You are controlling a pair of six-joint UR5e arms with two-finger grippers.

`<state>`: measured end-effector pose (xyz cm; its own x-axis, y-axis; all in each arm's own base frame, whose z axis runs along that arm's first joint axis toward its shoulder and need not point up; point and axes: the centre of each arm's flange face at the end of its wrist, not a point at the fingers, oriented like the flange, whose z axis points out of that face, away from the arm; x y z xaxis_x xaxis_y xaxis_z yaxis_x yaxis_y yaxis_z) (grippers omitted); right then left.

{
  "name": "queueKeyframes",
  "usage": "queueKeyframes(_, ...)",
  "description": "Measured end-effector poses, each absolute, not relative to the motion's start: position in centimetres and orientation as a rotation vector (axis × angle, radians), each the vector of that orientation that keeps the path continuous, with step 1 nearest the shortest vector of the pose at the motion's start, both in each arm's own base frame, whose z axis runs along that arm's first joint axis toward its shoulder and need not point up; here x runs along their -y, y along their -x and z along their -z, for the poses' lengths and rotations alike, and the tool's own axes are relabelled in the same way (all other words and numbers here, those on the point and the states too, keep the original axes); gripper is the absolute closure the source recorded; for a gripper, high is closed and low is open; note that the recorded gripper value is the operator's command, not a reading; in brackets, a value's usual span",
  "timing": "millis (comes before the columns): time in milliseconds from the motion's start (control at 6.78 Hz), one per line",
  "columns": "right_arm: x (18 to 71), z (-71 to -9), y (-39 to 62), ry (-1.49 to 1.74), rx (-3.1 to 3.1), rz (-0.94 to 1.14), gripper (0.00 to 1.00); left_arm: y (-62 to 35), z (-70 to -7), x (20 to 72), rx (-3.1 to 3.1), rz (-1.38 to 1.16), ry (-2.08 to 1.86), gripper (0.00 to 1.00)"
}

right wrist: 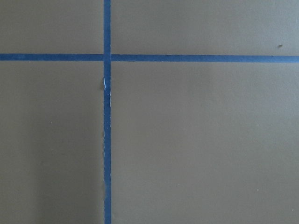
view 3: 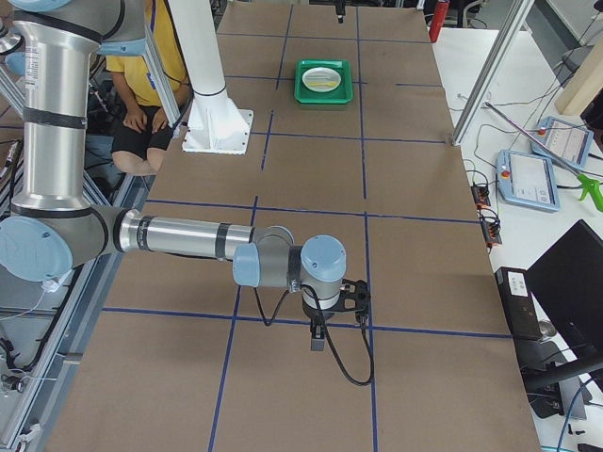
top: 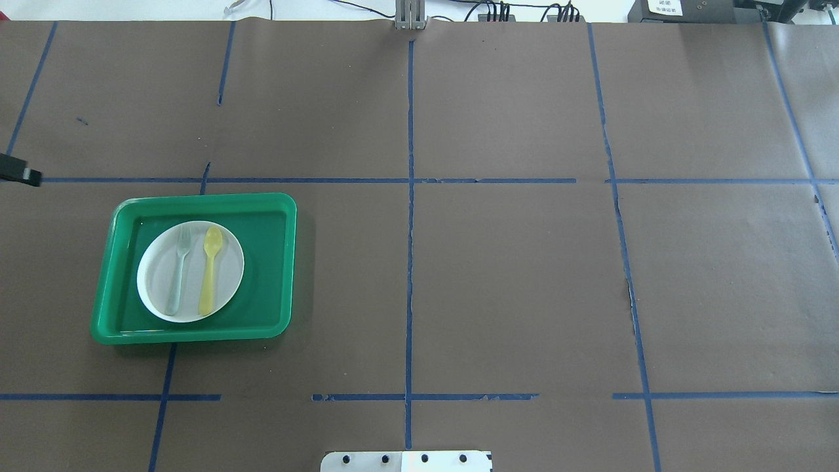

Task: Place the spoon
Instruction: 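Move the left gripper over the yellow spoon on the white plate, then lower the left gripper and grasp the yellow spoon's handle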

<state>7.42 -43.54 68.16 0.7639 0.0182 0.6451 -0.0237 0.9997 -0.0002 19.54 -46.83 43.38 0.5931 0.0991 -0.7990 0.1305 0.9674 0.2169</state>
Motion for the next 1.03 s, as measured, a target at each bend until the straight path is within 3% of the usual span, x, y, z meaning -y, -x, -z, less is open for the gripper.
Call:
queueKeyframes(148,43.5,-68.2,-7.4,-0.008,0.701,-0.023,0.0,-25.5,-41.3,46.3,-0.959,0.038,-0.243,0.09)
queueKeyframes(295,43.5,-68.2,-7.4,-0.008,0.701,-0.023,0.0,-29.8,-40.8,45.7,-0.957,0.053,-0.216,0.24)
queueKeyframes(590,43.5,-68.2,-7.4,-0.008,0.701,-0.023,0.0,-34.6,-41.6,44.7,-0.93,0.059,-0.183,0.41)
queueKeyframes(1033,43.5,-68.2,-7.4,-0.008,0.701,-0.023,0.0,-38.2,-42.4,43.9,-0.913,0.051,-0.139,0.45)
